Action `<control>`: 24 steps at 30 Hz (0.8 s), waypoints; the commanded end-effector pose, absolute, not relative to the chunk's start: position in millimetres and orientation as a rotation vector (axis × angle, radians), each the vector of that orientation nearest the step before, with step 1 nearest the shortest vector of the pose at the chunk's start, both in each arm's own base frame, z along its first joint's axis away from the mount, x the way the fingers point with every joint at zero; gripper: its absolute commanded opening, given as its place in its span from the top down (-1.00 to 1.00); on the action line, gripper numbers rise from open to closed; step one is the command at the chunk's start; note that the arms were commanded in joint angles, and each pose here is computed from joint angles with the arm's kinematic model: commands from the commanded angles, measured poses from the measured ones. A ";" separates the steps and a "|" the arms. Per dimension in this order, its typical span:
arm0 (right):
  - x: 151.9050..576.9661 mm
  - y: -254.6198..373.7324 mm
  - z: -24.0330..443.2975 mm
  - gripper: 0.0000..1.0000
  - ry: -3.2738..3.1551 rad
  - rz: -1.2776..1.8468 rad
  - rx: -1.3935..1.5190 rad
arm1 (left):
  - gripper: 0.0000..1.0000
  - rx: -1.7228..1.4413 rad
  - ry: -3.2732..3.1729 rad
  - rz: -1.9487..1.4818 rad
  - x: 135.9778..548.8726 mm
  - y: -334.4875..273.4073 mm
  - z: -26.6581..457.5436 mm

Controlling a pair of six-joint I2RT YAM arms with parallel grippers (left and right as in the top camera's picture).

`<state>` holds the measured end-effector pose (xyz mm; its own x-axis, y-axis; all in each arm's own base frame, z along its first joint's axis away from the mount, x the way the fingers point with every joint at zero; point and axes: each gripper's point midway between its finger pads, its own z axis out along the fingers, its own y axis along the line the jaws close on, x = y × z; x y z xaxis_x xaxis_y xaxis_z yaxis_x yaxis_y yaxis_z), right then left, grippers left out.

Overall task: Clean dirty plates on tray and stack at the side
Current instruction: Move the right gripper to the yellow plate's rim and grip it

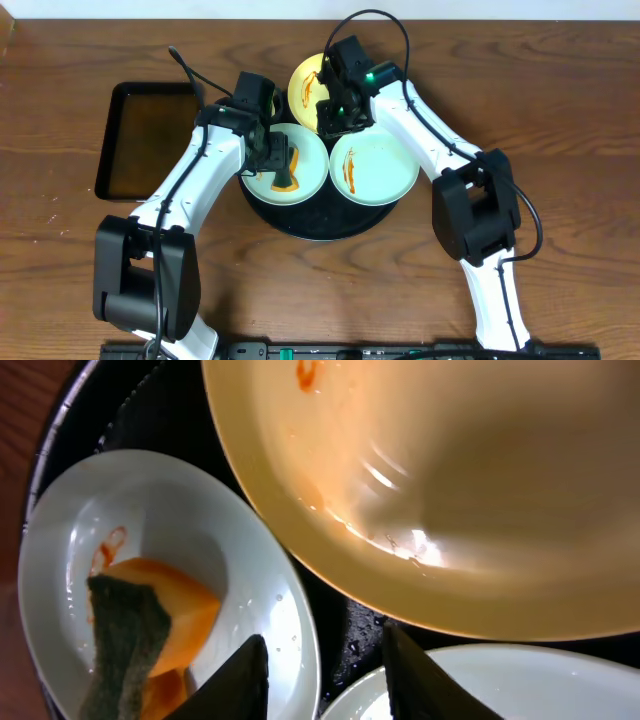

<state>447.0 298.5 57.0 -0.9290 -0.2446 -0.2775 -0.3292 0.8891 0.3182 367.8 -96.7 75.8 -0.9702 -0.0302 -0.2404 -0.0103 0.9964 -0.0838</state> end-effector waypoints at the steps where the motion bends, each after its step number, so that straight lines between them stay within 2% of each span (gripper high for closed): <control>1: 438.8 308.1 61.7 0.35 2.814 0.504 -0.482 | -0.34 -0.036 2.893 -0.106 369.4 -93.6 76.0; 3: 436.9 310.2 57.8 0.44 2.818 0.489 -0.491 | -0.34 -0.036 2.894 -0.106 369.1 -93.6 75.9; 4: 436.7 310.0 52.1 0.59 2.823 0.454 -0.494 | -0.34 -0.036 2.896 -0.105 368.5 -93.4 75.8; 7: 433.6 311.1 37.8 0.77 2.843 0.406 -0.508 | -0.34 -0.037 2.900 -0.104 367.6 -93.2 75.5; 10: 432.8 310.8 35.6 0.74 2.848 0.398 -0.509 | -0.34 -0.036 2.900 -0.104 367.6 -93.2 75.5; 14: 431.3 308.8 34.1 0.56 2.857 0.387 -0.509 | -0.34 -0.037 2.900 -0.104 367.6 -93.2 75.5; 24: 424.9 300.5 16.3 0.56 2.884 0.334 -0.507 | -0.34 -0.036 2.900 -0.104 367.7 -93.3 75.6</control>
